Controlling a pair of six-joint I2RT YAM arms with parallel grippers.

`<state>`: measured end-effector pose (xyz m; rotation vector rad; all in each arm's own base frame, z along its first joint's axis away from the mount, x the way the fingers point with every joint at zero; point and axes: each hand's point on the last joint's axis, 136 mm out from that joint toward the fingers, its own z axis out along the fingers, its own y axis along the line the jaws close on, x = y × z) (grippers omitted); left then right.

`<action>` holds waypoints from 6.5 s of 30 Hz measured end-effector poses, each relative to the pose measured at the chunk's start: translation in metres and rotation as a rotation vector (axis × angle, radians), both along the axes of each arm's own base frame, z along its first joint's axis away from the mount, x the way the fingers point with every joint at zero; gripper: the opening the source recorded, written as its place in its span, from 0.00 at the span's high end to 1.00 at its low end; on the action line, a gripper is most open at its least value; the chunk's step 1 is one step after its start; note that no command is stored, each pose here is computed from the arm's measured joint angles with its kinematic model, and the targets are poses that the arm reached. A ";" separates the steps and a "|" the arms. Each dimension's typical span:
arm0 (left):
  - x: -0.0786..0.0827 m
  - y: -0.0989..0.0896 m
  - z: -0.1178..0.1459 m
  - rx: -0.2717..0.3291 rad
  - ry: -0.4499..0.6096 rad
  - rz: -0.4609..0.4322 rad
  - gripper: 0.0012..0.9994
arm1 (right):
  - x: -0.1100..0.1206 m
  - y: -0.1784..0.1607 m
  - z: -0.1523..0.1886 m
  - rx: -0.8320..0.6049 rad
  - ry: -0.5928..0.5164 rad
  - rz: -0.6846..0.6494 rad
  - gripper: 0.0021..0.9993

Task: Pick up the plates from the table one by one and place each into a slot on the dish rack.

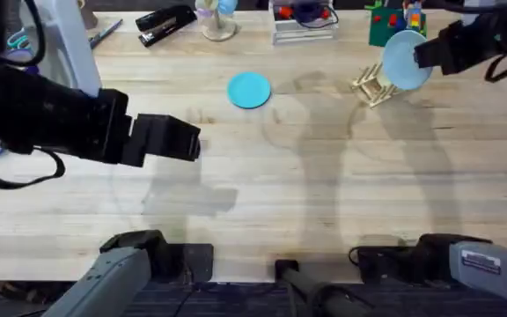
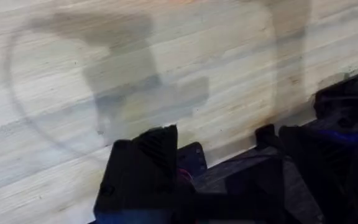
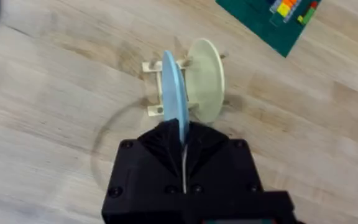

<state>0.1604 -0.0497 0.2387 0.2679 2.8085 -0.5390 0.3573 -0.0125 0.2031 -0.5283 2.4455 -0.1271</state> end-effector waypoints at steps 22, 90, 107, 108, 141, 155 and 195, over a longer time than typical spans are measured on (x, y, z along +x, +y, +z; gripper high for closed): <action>0.000 0.000 0.000 0.000 0.000 0.000 0.01 | 0.009 0.005 -0.017 0.024 0.037 0.025 0.97; 0.000 0.000 0.000 0.000 0.000 0.000 0.01 | 0.018 0.006 -0.047 0.039 0.116 0.033 0.97; 0.000 0.000 0.000 0.000 0.000 0.000 0.01 | 0.017 0.006 -0.047 0.027 0.115 0.050 0.97; 0.000 0.000 0.000 0.000 0.000 0.000 0.01 | 0.017 0.006 -0.047 0.025 0.115 0.053 0.97; 0.000 0.000 0.000 0.000 0.000 0.000 0.01 | 0.006 -0.006 -0.053 -0.017 0.159 0.099 0.97; 0.000 0.000 0.000 0.000 0.000 0.000 0.01 | 0.008 -0.006 -0.070 -0.010 0.207 0.101 0.97; 0.002 0.000 0.000 0.001 -0.008 0.000 0.01 | -0.002 -0.004 -0.005 -0.011 0.021 0.059 0.69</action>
